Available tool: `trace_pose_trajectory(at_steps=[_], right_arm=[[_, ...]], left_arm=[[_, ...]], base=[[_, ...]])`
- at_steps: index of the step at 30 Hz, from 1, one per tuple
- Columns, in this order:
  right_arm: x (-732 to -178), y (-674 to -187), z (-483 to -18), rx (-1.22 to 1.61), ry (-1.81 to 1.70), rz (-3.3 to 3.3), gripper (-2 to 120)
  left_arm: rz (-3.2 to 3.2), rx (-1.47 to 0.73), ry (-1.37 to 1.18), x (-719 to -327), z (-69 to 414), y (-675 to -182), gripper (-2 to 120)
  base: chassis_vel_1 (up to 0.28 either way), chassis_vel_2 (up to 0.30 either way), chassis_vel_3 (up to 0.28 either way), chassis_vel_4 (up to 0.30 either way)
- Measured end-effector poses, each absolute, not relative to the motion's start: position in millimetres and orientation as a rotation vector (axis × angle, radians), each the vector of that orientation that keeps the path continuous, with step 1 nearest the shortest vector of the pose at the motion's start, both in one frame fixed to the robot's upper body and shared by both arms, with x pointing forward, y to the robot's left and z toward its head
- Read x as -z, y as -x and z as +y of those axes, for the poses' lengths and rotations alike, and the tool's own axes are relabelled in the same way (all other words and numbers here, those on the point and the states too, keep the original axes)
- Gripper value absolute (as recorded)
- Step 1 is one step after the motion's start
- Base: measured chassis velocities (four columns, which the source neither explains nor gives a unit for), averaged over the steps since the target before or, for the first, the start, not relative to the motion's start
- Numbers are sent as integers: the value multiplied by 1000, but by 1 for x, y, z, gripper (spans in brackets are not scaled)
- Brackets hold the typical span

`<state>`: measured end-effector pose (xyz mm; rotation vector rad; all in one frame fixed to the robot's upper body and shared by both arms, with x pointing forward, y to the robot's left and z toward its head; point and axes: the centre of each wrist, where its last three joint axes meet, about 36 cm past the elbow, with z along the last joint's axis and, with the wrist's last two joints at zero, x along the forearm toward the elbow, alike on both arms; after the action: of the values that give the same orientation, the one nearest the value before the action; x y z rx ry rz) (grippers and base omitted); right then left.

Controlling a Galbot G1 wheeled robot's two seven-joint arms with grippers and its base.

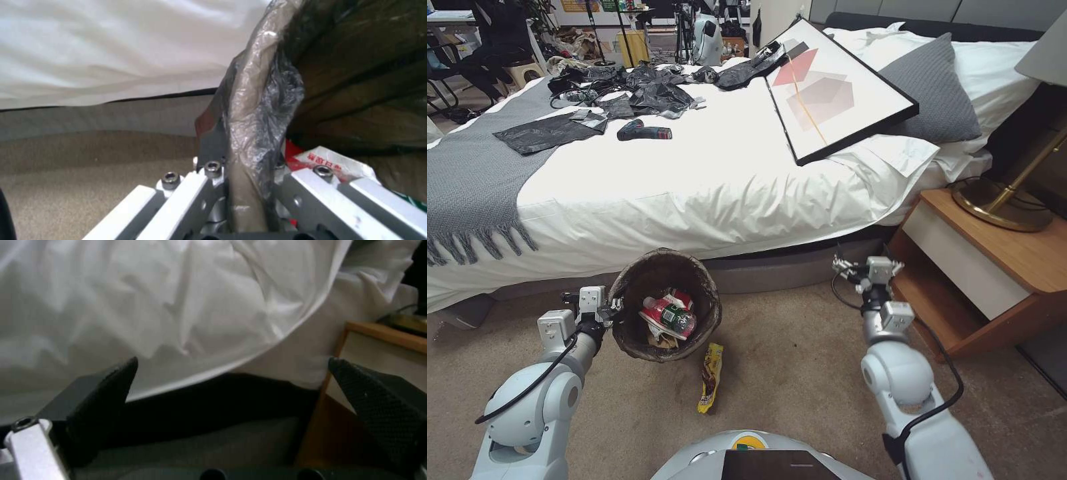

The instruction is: Pick up the trash bin, then pick up the garbage from the floor and place it into the trash bin.

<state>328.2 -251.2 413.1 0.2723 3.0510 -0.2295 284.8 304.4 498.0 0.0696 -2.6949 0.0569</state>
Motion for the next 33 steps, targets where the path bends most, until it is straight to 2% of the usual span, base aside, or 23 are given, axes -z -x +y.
trace_pose_trajectory(at_steps=[8, 33], right_arm=[[-375, -313, -250, 257, -311, 3051, 100], [-370, -329, -254, 305, -259, 3064, 100]], left_arm=[[-2687, -85, -73, -494, 304, -283, 0], [-2687, -82, -94, -496, 310, -284, 0]], base=[[0, 0, 0, 0], [14, 14, 11, 9]])
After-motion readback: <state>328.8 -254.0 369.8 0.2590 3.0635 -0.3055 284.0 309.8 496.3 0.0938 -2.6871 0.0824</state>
